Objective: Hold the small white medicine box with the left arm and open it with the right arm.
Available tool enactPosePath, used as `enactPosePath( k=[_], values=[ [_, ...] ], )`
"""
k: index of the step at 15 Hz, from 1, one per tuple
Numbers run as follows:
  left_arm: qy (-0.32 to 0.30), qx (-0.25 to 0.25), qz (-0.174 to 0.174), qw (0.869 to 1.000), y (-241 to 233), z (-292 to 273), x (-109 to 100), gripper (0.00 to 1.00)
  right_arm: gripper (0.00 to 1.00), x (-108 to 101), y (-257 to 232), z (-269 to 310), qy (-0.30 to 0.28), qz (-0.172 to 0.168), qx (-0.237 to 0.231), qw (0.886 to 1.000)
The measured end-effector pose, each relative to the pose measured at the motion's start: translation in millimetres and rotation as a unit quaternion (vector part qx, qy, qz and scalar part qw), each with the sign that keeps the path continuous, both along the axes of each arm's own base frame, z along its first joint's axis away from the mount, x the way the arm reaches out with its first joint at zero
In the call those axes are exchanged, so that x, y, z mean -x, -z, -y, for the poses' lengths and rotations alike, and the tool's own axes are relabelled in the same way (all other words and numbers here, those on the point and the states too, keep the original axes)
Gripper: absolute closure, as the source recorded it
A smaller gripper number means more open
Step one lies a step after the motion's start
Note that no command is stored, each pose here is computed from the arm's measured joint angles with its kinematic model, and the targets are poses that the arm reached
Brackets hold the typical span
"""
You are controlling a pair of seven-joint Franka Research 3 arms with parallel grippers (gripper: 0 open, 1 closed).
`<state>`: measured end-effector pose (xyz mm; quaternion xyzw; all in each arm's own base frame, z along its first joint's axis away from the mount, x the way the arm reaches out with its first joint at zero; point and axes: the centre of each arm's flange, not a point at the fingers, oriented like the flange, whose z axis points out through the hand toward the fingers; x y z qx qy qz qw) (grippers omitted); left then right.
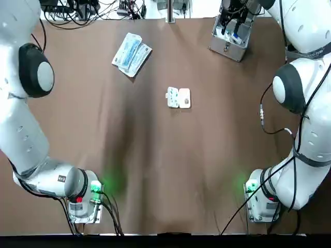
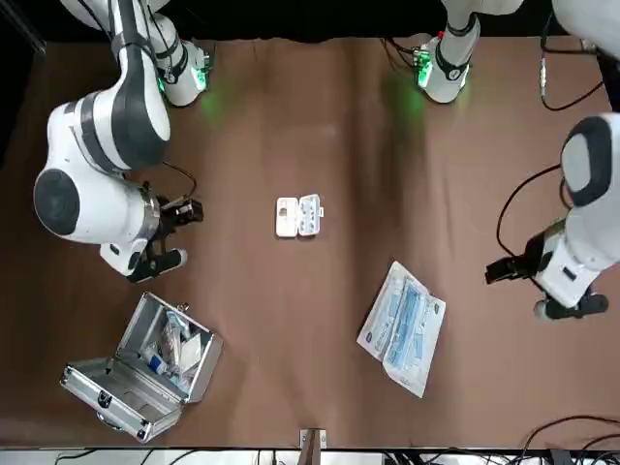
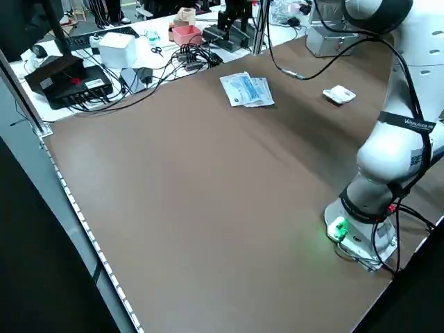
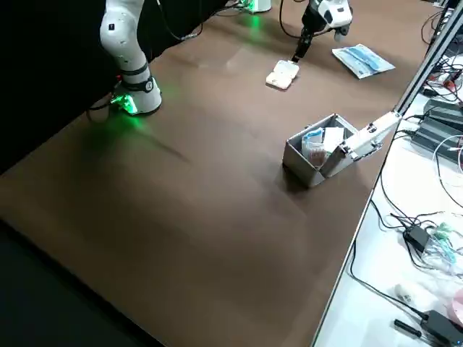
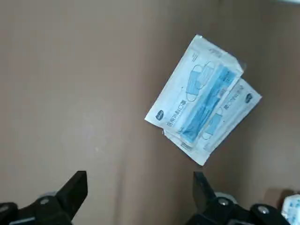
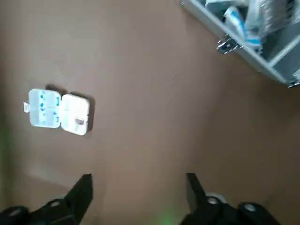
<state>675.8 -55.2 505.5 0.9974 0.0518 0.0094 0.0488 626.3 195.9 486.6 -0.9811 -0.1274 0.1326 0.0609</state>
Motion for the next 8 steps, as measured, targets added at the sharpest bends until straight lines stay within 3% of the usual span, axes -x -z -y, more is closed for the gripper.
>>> enactPosePath(
  k=[1,2,8],
  values=[
    [0.000,0.001,0.008,1.000,-15.5,-1.4,5.0,0.00,0.01,-0.5,-8.4,-1.3,-0.003,0.009,0.004,1.000],
    [0.001,-0.001,0.012,1.000,-29.5,-3.8,10.9,0.00,0.00,-0.1,-18.0,-2.9,-0.006,0.015,0.005,1.000],
    [0.029,-0.006,0.019,0.999,-104.0,-14.9,55.1,0.00,0.00,7.9,-65.4,4.2,-0.007,0.044,-0.004,0.999]
  ],
)
